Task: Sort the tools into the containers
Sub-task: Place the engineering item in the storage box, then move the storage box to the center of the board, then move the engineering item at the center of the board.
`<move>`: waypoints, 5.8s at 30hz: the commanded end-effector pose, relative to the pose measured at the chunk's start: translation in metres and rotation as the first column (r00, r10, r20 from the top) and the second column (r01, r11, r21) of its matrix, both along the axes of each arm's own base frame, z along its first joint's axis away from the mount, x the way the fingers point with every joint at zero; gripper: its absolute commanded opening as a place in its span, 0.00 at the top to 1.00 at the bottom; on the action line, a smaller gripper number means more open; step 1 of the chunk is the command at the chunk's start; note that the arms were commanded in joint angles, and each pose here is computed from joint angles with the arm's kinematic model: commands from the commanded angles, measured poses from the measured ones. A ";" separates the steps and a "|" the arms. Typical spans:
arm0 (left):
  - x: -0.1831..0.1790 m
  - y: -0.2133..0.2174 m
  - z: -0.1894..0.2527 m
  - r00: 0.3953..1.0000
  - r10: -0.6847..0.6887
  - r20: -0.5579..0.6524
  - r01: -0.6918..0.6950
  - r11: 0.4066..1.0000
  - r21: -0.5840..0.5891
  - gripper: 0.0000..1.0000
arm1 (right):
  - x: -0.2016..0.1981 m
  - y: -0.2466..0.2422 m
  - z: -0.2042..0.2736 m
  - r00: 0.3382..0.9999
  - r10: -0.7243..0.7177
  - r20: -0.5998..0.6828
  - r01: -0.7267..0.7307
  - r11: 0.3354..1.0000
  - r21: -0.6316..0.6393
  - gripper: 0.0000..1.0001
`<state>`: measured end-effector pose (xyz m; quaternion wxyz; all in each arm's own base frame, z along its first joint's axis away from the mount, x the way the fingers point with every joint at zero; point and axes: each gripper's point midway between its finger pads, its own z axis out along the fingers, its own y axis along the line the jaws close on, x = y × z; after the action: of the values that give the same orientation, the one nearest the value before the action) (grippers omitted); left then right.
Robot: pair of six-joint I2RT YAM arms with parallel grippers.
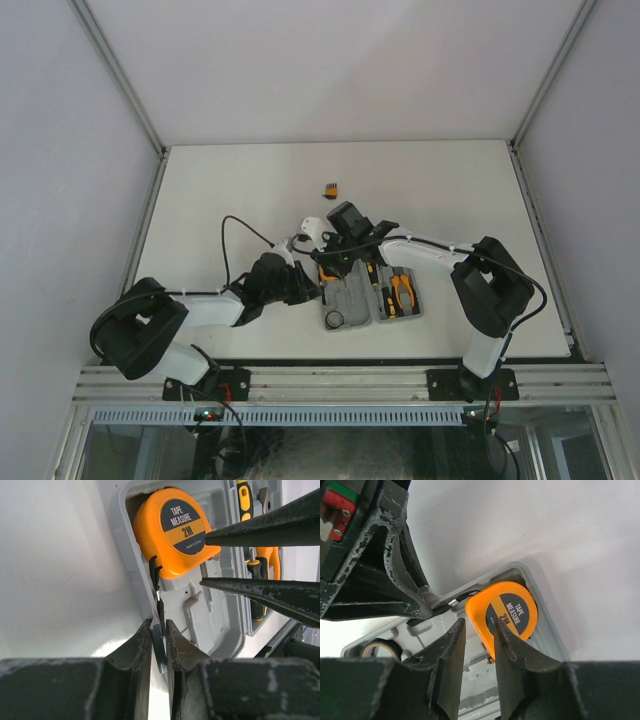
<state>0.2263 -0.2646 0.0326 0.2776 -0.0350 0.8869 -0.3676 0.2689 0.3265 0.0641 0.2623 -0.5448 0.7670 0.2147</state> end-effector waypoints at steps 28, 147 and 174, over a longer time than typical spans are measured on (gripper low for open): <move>-0.002 -0.014 0.014 0.998 -0.058 0.025 0.059 0.996 -0.060 0.82 | 0.014 -0.015 -0.018 0.998 -0.051 0.028 0.054 0.992 -0.114 0.76; 0.041 0.156 0.166 0.942 0.109 0.316 -0.234 0.890 0.392 0.31 | 0.249 -0.038 0.028 0.385 -0.876 -0.290 0.919 0.334 0.210 0.38; 0.039 0.156 0.161 0.948 0.119 0.295 -0.225 0.908 0.354 0.32 | 0.296 -0.019 -0.021 0.373 -0.861 -0.346 0.928 0.351 0.127 0.55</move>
<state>0.2646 -0.1083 0.1917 0.4163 -0.0123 0.8959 -0.1546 0.5576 0.3027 0.0272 0.3204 0.0426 0.9261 0.1945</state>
